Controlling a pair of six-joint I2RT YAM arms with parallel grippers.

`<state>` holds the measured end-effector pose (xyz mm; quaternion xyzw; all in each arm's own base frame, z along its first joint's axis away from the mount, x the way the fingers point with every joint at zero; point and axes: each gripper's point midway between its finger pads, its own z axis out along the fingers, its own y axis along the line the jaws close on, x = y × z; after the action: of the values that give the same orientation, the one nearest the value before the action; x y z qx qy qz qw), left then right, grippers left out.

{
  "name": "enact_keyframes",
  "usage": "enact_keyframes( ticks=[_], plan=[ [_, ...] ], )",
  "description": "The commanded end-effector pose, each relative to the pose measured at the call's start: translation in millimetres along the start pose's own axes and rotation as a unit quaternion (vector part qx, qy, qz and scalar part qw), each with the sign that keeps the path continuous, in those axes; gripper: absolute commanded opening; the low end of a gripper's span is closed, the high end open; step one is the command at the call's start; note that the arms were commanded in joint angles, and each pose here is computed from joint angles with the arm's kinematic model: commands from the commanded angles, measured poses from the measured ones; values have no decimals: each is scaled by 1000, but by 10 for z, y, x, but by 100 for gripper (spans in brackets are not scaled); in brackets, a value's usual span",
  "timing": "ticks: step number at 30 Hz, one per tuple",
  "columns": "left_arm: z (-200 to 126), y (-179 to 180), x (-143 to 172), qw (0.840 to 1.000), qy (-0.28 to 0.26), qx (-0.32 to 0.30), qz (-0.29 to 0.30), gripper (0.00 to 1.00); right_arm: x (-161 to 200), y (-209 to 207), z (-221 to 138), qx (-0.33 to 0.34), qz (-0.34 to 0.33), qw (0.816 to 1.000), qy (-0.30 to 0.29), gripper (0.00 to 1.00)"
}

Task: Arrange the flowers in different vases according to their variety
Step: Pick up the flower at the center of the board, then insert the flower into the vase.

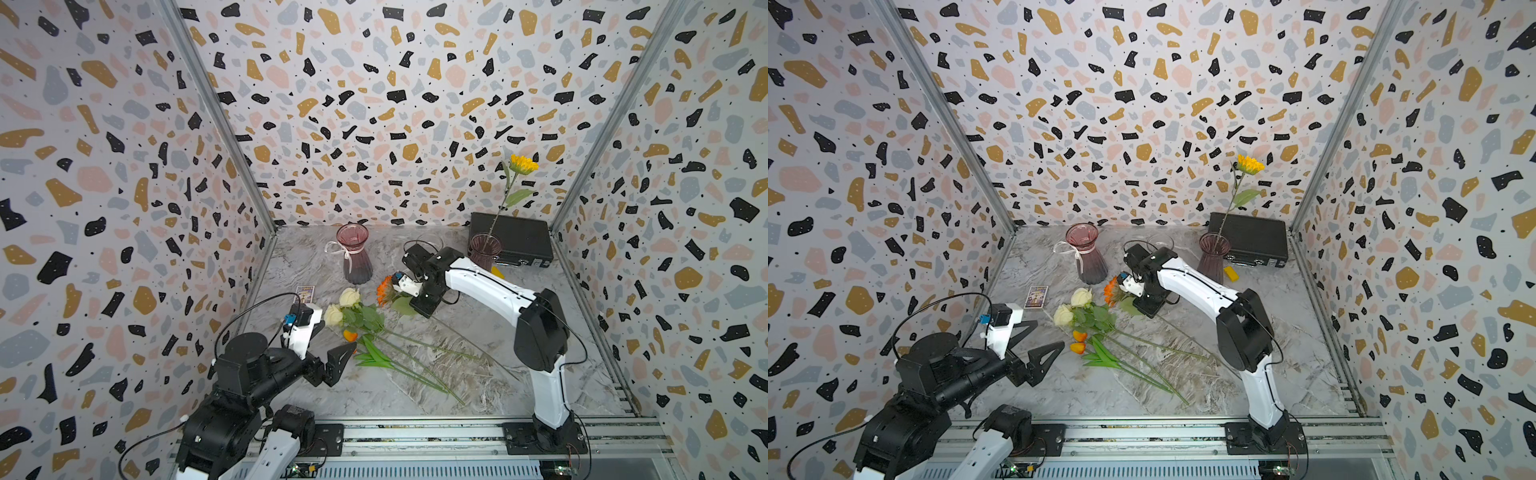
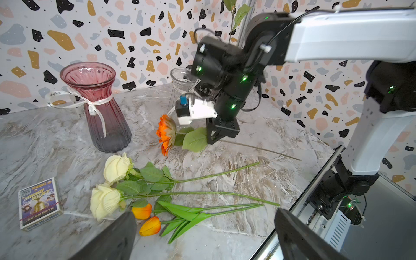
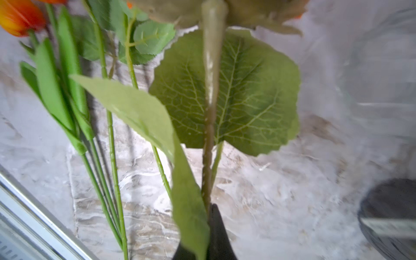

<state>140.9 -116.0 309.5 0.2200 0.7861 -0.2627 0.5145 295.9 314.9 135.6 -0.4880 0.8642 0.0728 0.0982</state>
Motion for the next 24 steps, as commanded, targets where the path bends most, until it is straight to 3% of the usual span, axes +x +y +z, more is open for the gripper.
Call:
enact_keyframes(
  ticks=[1, 6, 9, 17, 24],
  plan=[
    [-76, -44, -81, 1000, -19, 2, 19, 100, 93, -33, -445, 41, 14, 999, -30, 0],
    [-99, -48, -76, 1000, -22, 0, 21, 99, 83, -136, -1039, 96, 31, 990, -95, 0],
    [-107, -53, -76, 999, -25, 0, 21, 100, -22, -246, -1525, 141, 46, 977, -156, 0],
    [-93, -68, -71, 999, -30, 7, 17, 100, -249, -550, -2701, 233, 87, 916, -314, 0],
    [-82, -64, -68, 999, -30, 7, 18, 99, -332, -818, -3365, 268, 125, 868, -399, 0]
  ],
)
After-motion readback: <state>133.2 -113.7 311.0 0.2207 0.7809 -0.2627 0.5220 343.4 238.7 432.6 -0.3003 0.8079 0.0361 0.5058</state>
